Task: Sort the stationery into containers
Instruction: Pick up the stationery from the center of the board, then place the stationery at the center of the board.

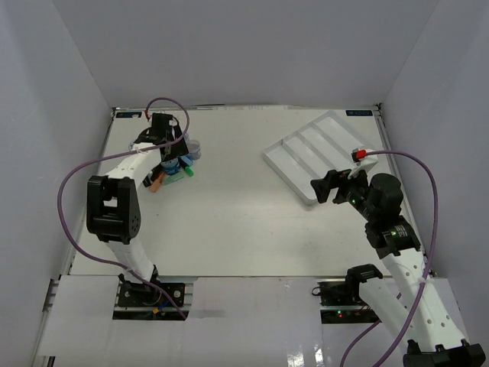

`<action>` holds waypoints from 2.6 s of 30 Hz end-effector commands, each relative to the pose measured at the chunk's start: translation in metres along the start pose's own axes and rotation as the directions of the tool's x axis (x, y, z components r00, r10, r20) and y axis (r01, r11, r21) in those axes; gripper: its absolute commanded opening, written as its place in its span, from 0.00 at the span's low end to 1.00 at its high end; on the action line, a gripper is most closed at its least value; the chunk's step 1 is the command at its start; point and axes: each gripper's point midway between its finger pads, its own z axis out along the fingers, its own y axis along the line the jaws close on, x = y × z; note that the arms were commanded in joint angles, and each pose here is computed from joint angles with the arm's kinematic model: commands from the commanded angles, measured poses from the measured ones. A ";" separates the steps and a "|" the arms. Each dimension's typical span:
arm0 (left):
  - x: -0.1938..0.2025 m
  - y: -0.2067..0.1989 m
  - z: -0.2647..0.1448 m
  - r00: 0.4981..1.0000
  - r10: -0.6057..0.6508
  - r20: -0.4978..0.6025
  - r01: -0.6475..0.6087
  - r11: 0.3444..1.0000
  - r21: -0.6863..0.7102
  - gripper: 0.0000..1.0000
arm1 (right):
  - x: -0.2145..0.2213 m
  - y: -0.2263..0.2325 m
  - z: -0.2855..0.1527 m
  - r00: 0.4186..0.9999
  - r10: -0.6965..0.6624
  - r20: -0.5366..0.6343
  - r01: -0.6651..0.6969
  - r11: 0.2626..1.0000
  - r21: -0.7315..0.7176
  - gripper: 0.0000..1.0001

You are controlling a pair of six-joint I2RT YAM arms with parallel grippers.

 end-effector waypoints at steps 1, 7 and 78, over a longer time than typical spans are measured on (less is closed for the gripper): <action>-0.015 0.001 0.007 1.000 -0.007 0.027 0.008 1.000 -0.012 0.98 | -0.013 0.011 0.000 0.998 -0.032 0.056 0.035 0.998 -0.058 0.90; -0.004 0.003 0.026 1.000 -0.015 -0.012 0.014 0.999 -0.030 0.98 | -0.013 0.012 -0.001 0.997 -0.044 0.069 0.049 0.997 -0.067 0.90; 0.027 -0.171 -0.154 0.950 0.203 0.238 -0.301 0.802 0.517 0.98 | 0.010 0.048 0.073 0.954 -0.152 -0.259 0.123 0.984 -0.125 0.90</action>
